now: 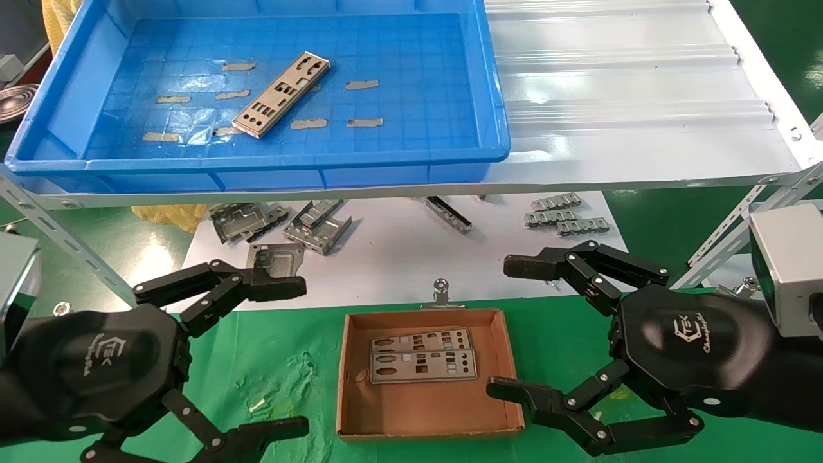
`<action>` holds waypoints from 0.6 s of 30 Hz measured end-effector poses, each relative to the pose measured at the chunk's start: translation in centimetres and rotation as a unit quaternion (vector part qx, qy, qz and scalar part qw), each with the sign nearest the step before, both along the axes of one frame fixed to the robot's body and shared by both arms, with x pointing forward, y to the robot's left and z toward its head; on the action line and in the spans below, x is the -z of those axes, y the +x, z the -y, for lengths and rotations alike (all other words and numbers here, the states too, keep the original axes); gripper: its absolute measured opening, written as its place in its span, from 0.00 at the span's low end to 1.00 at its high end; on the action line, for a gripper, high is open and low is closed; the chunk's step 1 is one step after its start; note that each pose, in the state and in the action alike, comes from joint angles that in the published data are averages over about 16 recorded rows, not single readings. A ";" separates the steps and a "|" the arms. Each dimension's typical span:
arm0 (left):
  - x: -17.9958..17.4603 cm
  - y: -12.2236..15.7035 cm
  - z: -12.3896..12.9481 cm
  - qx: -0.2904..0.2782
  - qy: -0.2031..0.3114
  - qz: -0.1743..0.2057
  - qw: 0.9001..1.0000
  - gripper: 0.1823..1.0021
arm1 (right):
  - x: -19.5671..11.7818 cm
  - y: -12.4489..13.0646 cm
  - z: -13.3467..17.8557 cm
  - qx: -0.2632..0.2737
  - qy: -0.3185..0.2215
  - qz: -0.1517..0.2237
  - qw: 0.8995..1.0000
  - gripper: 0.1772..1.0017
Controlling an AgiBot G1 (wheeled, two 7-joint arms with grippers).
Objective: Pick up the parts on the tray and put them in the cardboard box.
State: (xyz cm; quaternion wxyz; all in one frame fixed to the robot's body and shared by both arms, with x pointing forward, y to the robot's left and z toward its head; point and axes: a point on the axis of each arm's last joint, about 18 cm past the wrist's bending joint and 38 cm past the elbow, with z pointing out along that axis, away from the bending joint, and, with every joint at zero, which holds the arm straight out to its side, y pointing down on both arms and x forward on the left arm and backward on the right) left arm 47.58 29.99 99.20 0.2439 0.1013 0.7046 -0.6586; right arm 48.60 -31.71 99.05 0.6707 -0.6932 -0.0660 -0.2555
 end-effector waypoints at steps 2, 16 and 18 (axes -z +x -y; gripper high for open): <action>0.0 0.0 0.0 0.000 0.000 0.000 1.000 1.00 | 0.0 0.0 0.0 0.000 0.000 0.000 1.000 1.00; 0.0 0.0 0.0 0.000 0.000 0.000 1.000 1.00 | 0.0 0.0 0.0 0.000 0.000 0.000 1.000 1.00; 0.0 0.0 0.0 0.000 0.000 0.000 1.000 1.00 | 0.0 0.0 0.0 0.000 0.000 0.000 1.000 1.00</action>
